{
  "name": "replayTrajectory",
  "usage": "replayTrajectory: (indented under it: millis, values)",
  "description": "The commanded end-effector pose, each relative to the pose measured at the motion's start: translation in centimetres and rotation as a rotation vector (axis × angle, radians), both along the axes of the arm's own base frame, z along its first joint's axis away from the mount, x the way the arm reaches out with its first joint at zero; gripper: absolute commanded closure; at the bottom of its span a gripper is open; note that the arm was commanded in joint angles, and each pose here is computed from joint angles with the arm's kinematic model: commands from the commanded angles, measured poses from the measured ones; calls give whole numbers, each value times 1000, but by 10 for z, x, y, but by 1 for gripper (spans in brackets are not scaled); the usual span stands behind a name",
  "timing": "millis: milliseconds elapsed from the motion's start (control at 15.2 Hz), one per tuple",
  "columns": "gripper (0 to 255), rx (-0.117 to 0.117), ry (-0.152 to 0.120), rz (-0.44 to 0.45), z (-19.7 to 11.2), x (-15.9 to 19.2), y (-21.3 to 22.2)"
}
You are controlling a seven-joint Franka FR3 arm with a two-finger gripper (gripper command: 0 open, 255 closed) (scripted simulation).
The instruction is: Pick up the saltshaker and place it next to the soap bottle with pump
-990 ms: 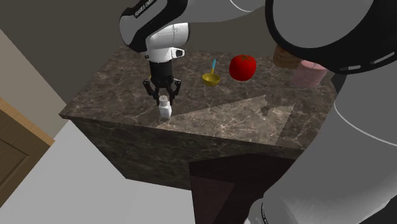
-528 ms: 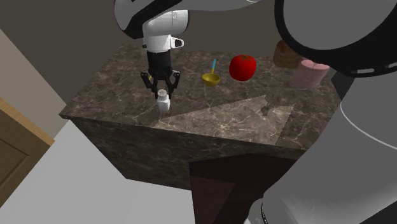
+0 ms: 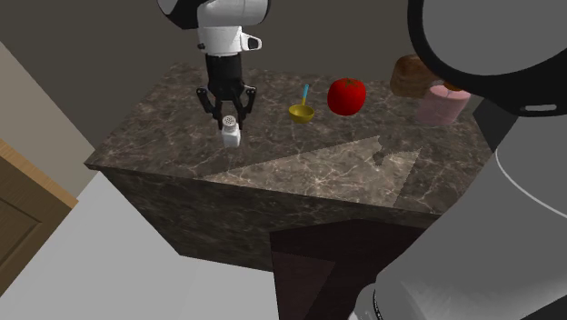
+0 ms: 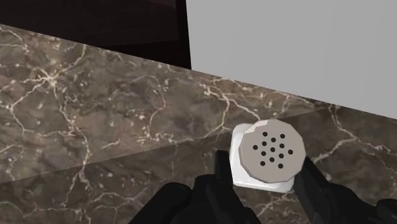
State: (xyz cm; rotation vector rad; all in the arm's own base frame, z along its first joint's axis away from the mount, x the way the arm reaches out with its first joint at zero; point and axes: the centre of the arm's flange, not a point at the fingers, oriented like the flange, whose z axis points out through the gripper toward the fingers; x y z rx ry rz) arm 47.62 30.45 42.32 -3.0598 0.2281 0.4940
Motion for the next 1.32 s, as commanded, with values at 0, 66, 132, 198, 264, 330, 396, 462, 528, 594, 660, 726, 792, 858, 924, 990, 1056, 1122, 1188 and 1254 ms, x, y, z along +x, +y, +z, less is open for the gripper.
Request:
replayTrajectory:
  millis: [0,66,132,198,264,330,396,462,528,594,660,726,792,858,924,990,1056,1122,1188,1254]
  values:
    - [255,0,0,0,10,0,0]
    - [255,0,0,0,16,0,0]
    - [255,0,0,0,21,0,0]
    - [255,0,0,0,26,0,0]
    - [255,0,0,0,32,0,0]
    - [255,0,0,0,37,0,0]
    - [255,0,0,0,42,0,0]
    - [255,0,0,0,47,0,0]
    - [255,0,0,0,53,0,0]
    - [255,0,0,0,58,0,0]
    - [255,0,0,0,63,0,0]
    - [255,0,0,0,69,0,0]
    - [255,0,0,0,74,0,0]
    - [255,0,0,0,79,0,0]
    - [255,0,0,0,84,0,0]
    - [255,0,0,0,90,0,0]
    - [255,0,0,0,95,0,0]
    - [255,0,0,0,100,0,0]
    - [255,0,0,0,106,0,0]
    - [255,0,0,0,111,0,0]
